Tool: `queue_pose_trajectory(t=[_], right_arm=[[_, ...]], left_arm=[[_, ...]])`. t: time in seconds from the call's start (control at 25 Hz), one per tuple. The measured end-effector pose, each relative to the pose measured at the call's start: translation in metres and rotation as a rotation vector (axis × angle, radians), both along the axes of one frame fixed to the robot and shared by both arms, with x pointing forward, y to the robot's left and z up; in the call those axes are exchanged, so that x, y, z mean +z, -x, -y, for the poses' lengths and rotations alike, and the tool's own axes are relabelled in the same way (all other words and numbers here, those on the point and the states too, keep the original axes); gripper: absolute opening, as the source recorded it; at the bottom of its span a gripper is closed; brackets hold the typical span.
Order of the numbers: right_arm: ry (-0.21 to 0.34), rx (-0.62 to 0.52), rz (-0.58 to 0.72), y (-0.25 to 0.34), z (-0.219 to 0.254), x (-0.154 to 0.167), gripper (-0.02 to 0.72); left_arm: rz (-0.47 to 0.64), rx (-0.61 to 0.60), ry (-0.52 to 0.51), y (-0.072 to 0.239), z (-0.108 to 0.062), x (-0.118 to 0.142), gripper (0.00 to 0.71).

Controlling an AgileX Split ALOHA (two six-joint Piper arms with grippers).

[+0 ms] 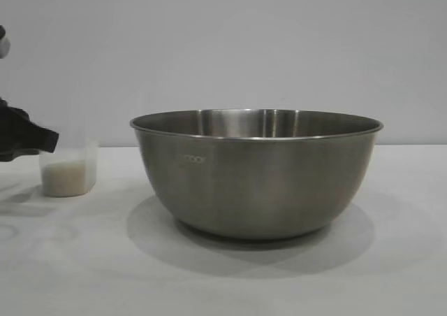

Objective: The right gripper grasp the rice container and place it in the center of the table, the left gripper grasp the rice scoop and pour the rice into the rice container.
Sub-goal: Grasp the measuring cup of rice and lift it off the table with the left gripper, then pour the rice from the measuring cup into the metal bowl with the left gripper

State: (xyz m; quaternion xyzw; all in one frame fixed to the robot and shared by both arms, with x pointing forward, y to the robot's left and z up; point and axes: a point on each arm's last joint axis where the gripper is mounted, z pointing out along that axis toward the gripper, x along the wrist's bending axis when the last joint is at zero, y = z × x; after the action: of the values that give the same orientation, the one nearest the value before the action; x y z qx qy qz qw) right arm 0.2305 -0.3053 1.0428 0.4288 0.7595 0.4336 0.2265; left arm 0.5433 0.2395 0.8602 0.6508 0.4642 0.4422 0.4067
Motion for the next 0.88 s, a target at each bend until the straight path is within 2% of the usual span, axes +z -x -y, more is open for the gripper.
queue_pose_trajectory(t=[0.12,0.24,0.4,0.52,0.68,0.88], right_arm=[[0.000,0.000,0.000,0.000,0.000,0.000,0.298],[0.002,-0.001,0.001,0.000,0.000,0.000,0.298],[0.002,-0.001,0.001,0.000,0.000,0.000,0.298],[0.002,-0.001,0.001,0.000,0.000,0.000,0.298],[0.002,-0.001,0.001,0.000,0.000,0.000,0.298],[0.002,-0.001,0.001,0.000,0.000,0.000,0.298]], left_arm=[[0.052,-0.083,-0.074,-0.001,0.006,0.015,0.000],[0.173,-0.162,-0.200,0.000,0.011,0.045,0.000],[0.408,-0.278,-0.502,-0.001,0.030,0.090,0.000],[0.579,-0.394,-0.720,0.000,0.058,0.110,0.000],[0.697,-0.587,-0.990,0.005,0.092,0.113,0.000],[0.806,-0.848,-1.286,0.018,0.118,0.104,0.000]])
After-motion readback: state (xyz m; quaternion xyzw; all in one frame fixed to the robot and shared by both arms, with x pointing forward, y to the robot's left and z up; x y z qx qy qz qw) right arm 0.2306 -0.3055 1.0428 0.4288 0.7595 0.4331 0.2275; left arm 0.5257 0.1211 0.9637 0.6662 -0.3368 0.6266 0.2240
